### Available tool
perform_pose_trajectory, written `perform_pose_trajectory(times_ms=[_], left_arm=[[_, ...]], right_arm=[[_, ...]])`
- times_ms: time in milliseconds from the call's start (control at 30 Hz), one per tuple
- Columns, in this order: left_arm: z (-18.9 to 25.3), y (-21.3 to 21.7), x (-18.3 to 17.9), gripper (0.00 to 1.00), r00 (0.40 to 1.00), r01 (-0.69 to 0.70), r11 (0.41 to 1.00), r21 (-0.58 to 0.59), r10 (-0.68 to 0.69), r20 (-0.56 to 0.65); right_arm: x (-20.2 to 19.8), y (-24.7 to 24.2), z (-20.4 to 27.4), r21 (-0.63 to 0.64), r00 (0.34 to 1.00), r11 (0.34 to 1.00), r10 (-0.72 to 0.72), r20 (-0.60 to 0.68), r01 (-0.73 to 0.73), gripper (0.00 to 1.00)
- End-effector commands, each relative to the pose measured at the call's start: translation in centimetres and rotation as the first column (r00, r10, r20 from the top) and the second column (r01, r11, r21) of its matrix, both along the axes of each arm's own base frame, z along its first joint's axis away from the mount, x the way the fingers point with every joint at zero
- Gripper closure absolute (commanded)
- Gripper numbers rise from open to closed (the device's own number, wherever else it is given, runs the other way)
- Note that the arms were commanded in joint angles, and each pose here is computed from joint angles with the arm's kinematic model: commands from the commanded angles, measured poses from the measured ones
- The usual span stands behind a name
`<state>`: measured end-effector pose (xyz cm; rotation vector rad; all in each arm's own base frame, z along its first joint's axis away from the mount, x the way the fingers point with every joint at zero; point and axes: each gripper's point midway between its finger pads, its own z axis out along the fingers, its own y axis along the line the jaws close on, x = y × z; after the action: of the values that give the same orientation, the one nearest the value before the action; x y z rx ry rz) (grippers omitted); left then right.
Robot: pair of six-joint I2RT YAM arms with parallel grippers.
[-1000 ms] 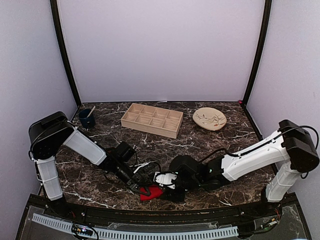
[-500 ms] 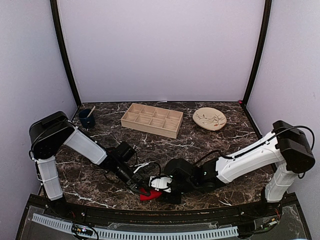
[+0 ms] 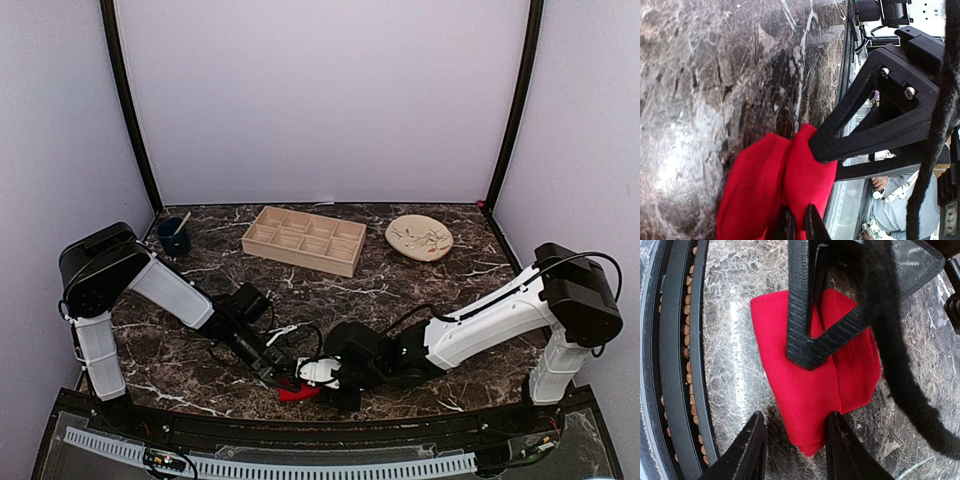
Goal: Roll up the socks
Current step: Roll the sock at the center of the board.
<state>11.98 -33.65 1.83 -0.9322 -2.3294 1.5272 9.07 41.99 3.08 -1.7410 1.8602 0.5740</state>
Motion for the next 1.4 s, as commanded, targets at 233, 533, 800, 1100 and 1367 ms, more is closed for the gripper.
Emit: perform_pose_trajectory(times_ms=[233,533,800,1100,1367], left_arm=[[-3.7,2.9,-2.0,1.00,0.996,0.005,0.987,0.161,0.009,-0.085],[-4.2,2.8,-0.9,1.00,0.999,-0.029,0.977,0.209,0.037,-0.036],[-1.3,3.3,4.2,0.74,0.973,-0.207,0.954,0.218,0.177,0.150],[2.1,4.2,7.5,0.64,0.924,-0.339,0.917,0.209,0.282,0.259],[3.3,6.4,6.2,0.87,0.893,-0.436,0.861,0.263,0.378,0.245]], right_arm=[[-0.3,2.1,-0.5,0.052,1.000,0.998,0.026,0.007,-0.026,0.76],[-0.8,1.7,-0.9,0.027,0.999,0.999,0.042,-0.013,-0.042,0.88],[-0.5,0.4,-1.4,-0.022,1.000,1.000,0.016,-0.004,-0.016,0.90],[0.5,0.0,-1.7,-0.048,0.998,0.997,-0.053,0.018,0.054,0.91],[2.1,-0.4,-1.1,-0.063,0.987,0.986,-0.148,0.062,0.151,0.91]])
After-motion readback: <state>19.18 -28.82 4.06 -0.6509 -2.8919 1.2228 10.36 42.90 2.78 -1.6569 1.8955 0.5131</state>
